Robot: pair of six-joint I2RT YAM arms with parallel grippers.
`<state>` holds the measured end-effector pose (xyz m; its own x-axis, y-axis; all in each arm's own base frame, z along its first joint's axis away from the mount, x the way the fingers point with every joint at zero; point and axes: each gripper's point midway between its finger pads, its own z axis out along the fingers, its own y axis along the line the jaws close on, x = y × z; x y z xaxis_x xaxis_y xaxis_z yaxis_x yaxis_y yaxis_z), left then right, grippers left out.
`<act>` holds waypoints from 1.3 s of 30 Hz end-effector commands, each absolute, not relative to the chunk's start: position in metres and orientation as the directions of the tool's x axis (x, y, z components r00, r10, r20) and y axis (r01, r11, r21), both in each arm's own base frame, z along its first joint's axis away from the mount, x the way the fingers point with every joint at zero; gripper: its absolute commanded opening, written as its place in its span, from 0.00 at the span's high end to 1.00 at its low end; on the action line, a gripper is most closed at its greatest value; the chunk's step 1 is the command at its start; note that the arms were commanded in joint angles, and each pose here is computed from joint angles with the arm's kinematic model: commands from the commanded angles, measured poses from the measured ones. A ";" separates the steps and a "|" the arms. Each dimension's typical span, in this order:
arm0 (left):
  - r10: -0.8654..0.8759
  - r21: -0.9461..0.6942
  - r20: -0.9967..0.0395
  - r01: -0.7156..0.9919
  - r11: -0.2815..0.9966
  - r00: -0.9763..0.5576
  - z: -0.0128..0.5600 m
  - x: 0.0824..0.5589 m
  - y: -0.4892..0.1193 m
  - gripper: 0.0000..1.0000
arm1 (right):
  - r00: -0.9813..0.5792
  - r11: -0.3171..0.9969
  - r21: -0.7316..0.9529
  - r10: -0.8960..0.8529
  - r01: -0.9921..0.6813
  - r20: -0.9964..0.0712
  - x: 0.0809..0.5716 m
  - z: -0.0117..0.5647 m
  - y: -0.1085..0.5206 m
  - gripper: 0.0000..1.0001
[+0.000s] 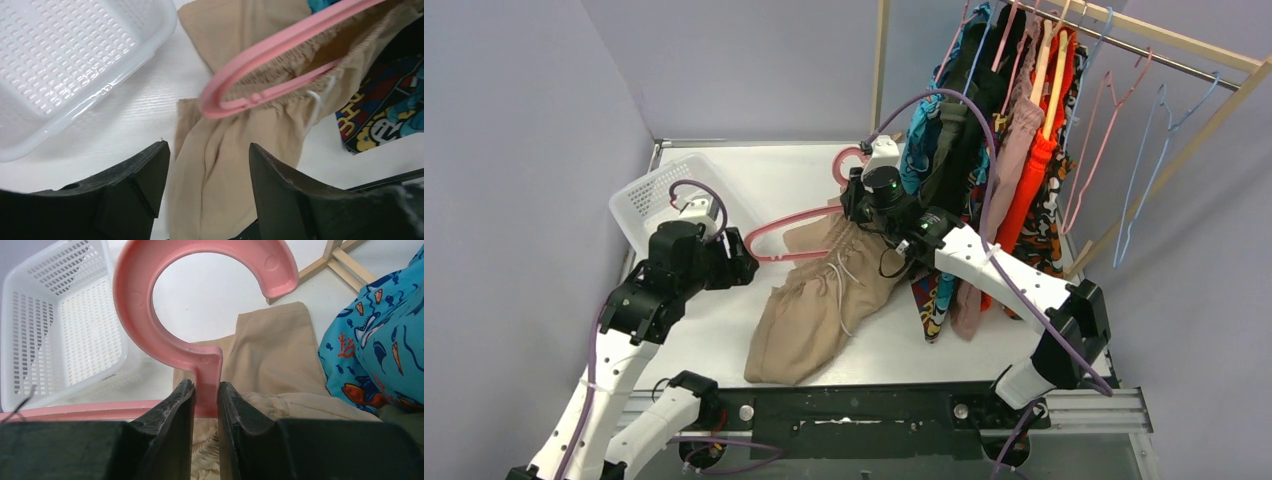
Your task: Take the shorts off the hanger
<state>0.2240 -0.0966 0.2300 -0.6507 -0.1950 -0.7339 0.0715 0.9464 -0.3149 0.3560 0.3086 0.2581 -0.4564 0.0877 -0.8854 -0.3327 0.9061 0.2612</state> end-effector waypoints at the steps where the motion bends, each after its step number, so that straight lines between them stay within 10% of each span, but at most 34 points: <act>1: -0.242 -0.382 -0.790 0.143 0.913 -0.563 0.262 0.229 -0.107 0.39 | -0.391 0.903 0.261 0.116 -0.342 -0.913 0.373 0.289 0.314 1.00; 16: -0.136 -0.420 -0.782 0.353 0.836 -0.608 0.263 0.247 -0.137 0.30 | -0.427 0.740 0.345 0.087 -0.577 -0.900 0.340 0.295 0.352 1.00; 30: -0.145 -0.524 -0.730 0.411 0.746 -0.668 0.266 0.215 -0.143 1.00 | -0.470 0.718 0.390 0.100 -0.576 -0.877 0.344 0.290 0.346 0.98; 39: -0.148 -0.403 -0.813 0.361 0.841 -0.563 0.285 0.230 -0.119 1.00 | -0.521 0.814 0.364 0.090 -0.453 -0.849 0.342 0.279 0.321 0.40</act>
<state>0.2139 -0.1354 0.2547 -0.6775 -0.1416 -0.7218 0.3670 0.7853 -0.4986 0.3374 0.3448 0.2483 -0.5669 0.0293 -0.8232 -0.5279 0.7542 0.3904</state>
